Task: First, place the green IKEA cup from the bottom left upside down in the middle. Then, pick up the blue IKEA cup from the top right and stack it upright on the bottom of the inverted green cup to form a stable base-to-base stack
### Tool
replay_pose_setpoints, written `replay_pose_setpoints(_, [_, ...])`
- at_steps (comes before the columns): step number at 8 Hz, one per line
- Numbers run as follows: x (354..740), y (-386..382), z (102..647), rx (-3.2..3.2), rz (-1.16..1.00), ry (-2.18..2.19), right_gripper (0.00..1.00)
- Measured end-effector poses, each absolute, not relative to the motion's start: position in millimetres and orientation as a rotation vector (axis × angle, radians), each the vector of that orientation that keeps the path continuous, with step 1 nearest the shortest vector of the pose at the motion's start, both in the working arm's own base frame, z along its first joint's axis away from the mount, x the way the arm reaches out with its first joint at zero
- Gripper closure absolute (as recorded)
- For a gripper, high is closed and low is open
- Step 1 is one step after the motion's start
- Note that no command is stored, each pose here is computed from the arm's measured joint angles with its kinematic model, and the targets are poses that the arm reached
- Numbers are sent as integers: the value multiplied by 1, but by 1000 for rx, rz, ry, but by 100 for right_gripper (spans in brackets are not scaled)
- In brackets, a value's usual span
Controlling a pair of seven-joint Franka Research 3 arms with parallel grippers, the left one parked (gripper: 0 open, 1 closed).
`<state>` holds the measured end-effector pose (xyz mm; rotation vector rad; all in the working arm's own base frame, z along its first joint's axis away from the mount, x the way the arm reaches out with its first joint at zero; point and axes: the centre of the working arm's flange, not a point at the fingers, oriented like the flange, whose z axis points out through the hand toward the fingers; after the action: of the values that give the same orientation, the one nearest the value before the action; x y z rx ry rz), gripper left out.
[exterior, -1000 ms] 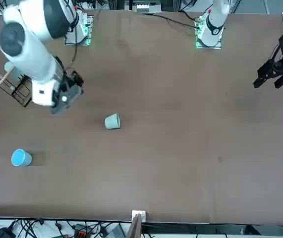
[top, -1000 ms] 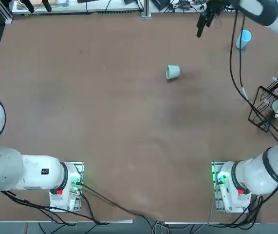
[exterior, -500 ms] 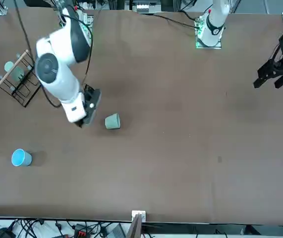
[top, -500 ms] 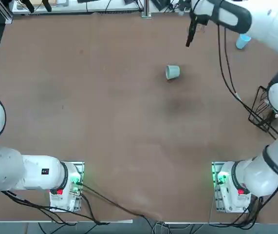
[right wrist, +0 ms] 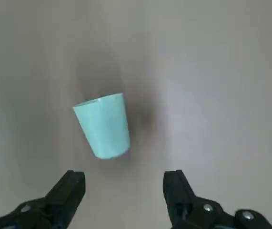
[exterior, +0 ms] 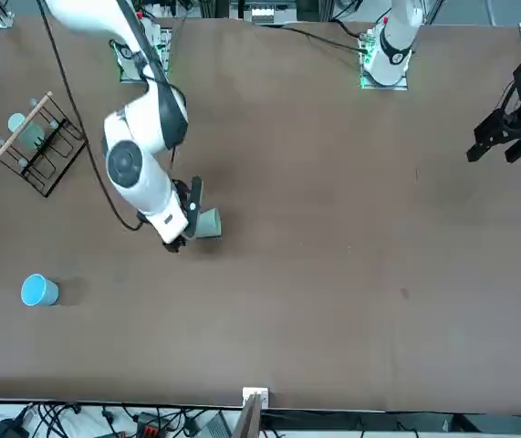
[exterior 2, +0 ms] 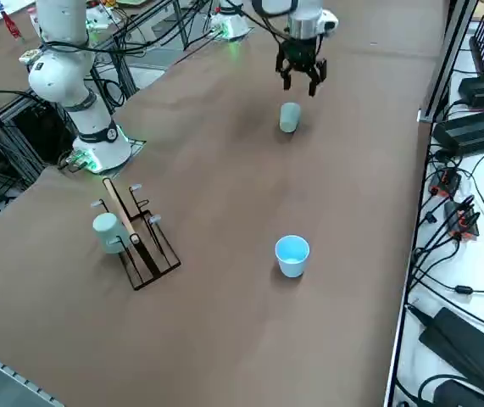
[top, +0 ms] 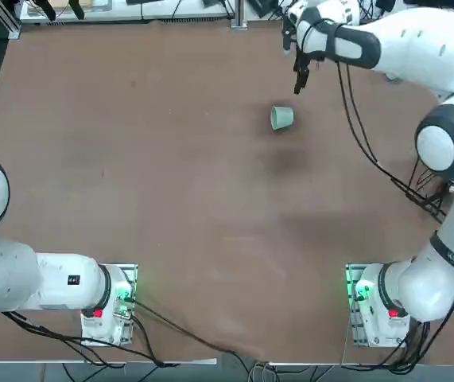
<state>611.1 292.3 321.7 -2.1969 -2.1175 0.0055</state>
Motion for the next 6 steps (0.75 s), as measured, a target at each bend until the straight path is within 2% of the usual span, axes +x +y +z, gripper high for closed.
replay_pose_setpoints(4, [627, 254, 235, -1833, -117, -2126, 1])
replay_pose_setpoints(6, [629, 249, 229, -1817, -127, -2130, 1])
